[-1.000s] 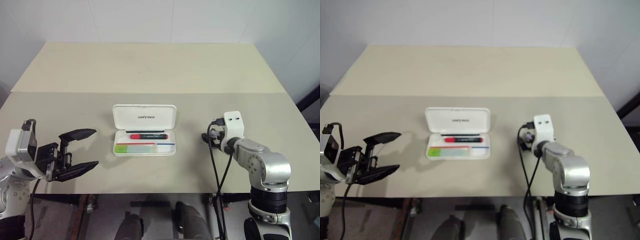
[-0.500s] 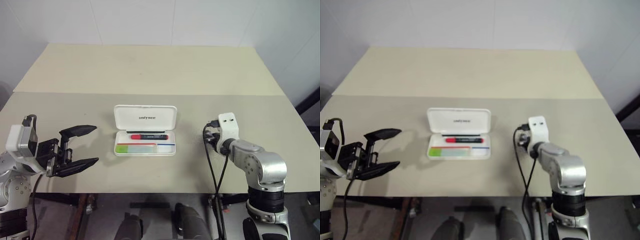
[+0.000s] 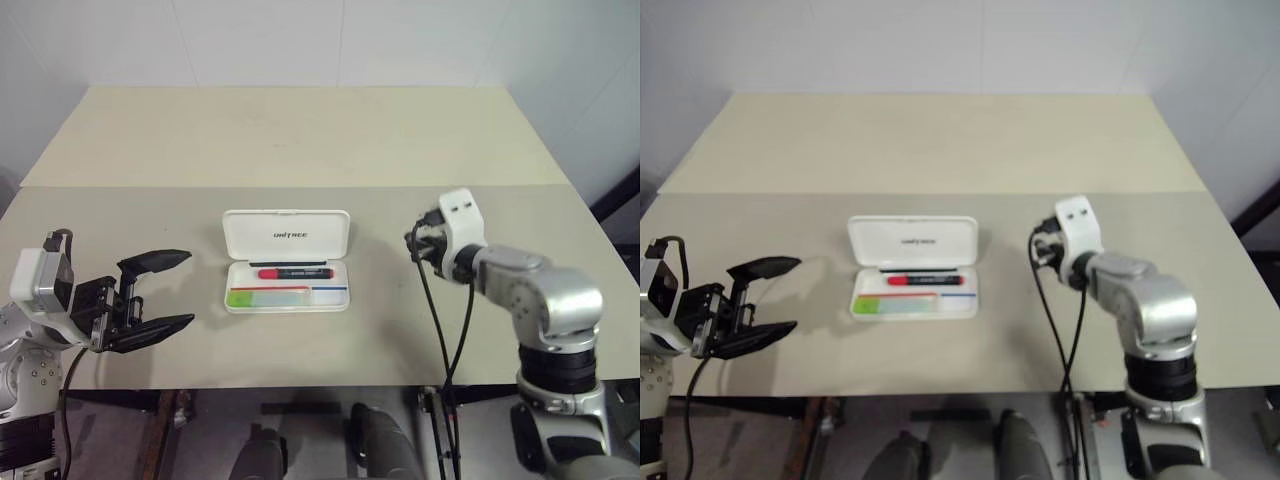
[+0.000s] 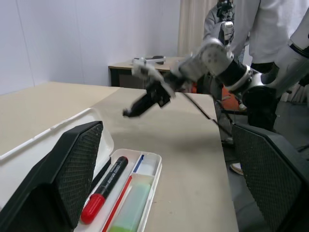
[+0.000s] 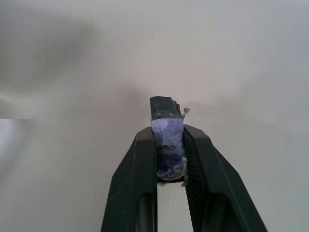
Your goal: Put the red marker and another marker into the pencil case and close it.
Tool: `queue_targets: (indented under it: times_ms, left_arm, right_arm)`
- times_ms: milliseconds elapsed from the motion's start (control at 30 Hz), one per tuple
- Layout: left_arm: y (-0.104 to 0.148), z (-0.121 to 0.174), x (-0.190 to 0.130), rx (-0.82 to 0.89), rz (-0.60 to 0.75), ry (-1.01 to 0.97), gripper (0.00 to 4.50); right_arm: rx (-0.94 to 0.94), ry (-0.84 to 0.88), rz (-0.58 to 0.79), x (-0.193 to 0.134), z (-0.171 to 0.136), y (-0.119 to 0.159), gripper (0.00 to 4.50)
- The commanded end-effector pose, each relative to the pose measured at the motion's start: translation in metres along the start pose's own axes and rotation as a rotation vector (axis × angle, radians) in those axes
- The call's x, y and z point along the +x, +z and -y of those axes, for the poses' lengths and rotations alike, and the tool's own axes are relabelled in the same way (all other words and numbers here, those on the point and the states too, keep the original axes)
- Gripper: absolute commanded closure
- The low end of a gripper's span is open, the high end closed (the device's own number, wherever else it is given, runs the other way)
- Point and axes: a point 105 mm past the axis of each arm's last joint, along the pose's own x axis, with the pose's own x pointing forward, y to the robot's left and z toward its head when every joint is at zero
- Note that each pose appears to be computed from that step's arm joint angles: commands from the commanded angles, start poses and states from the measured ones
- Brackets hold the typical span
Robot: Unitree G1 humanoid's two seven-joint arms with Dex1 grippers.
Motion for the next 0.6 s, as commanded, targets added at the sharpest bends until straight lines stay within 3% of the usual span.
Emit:
queue_targets:
  times_ms: [33, 267, 600]
  left_arm:
    - [0.005, -0.001, -0.006, 0.033, -0.029, -0.001, 0.0]
    - [-0.001, 0.003, -0.008, 0.021, -0.052, -0.017, 0.0]
    - [-0.007, 0.009, -0.001, 0.028, -0.058, -0.039, 0.0]
  right_arm:
    - [-0.107, 0.21, 0.037, -0.012, -0.037, 0.019, 4.1]
    - [-0.304, 0.57, 0.006, -0.028, -0.103, 0.019, 4.1]
    - [-0.5, 0.737, -0.07, -0.016, -0.128, -0.001, 4.1]
